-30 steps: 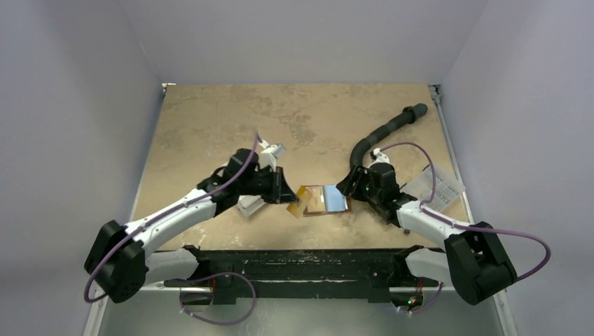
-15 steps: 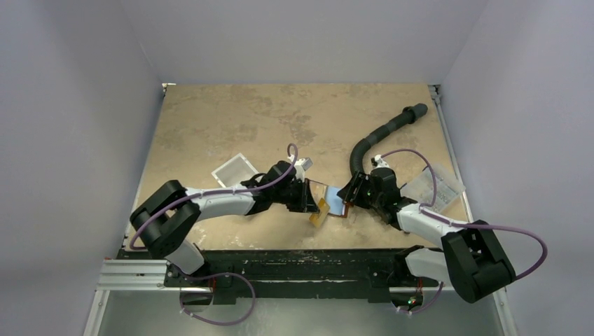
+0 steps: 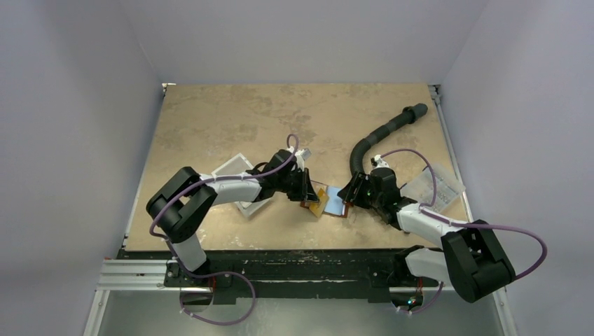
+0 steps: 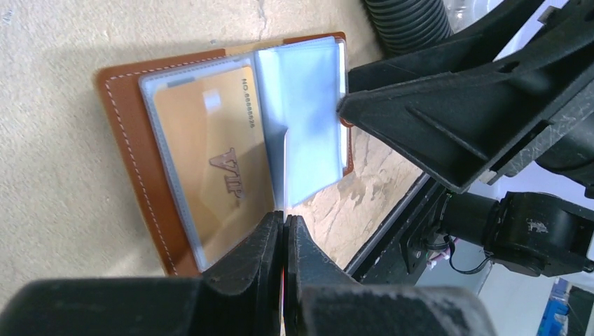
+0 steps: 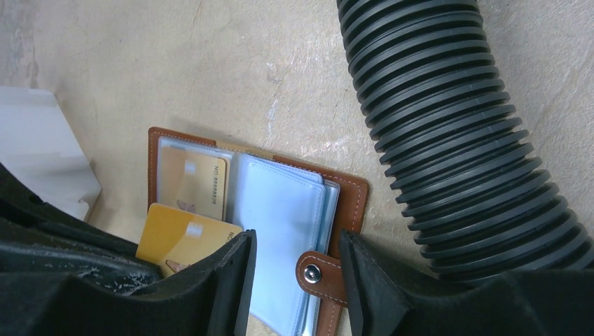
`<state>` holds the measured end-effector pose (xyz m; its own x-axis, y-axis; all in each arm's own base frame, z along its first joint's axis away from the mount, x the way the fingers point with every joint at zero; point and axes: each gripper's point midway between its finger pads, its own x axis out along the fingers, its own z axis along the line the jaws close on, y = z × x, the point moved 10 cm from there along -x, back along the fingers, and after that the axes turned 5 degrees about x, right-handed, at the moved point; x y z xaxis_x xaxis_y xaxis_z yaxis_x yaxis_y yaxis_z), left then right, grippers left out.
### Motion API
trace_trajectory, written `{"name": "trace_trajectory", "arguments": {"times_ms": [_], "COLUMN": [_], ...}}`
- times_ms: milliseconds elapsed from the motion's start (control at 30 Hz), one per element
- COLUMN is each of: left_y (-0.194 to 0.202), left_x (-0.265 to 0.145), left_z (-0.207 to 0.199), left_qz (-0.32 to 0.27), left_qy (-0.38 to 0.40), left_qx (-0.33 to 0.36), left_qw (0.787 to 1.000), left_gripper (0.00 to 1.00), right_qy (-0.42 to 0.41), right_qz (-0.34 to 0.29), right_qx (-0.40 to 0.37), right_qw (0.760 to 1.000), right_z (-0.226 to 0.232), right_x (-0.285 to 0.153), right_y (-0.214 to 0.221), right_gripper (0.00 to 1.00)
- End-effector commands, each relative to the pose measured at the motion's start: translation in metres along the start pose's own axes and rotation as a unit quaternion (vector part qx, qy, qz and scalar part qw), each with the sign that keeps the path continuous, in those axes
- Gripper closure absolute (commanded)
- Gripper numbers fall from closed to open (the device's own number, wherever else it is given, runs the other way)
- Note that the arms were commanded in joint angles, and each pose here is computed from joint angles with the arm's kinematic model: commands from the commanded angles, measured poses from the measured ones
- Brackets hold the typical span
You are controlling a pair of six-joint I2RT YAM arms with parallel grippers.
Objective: Put the credit cards into the card holder
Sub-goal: Insert the credit card into the card holder.
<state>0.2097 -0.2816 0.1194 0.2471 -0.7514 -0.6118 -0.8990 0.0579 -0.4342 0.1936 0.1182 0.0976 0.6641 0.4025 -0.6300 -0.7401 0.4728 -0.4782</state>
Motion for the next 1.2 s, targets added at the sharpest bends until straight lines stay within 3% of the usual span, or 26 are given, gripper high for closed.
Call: {"name": "trace_trajectory", "arguments": {"times_ms": [0,667,1000,1167], "left_y": [-0.015,-0.019,-0.011,-0.011], "left_x": [0.002,0.000,0.011,0.015], "left_z": [-0.002,0.018,0.020,0.023], "left_qz": [-0.005,-0.015,0.008,0.014], "left_qy": [0.028,0.024,0.089,0.079], "left_qx": [0.015,0.003,-0.004,-0.004], "left_qw": [0.999,1.000,0.996,0.997], "left_gripper": [1.00,1.00,1.00,1.00], "right_qy": [0.006,0.000,0.001,0.000], "right_qz": [0.000,0.001,0.002,0.002], "right_qx": [-0.012,-0.019,-0.023,-0.023], "right_qw": [1.000,1.000,1.000,1.000], "right_z": [-0.001,-0.001,-0.001,-0.001], "right_x": [0.001,0.001,0.001,0.002], "right_y": [-0.001,-0.001,-0.002,-0.002], "right_gripper": [0.46,0.45,0.46,0.46]}}
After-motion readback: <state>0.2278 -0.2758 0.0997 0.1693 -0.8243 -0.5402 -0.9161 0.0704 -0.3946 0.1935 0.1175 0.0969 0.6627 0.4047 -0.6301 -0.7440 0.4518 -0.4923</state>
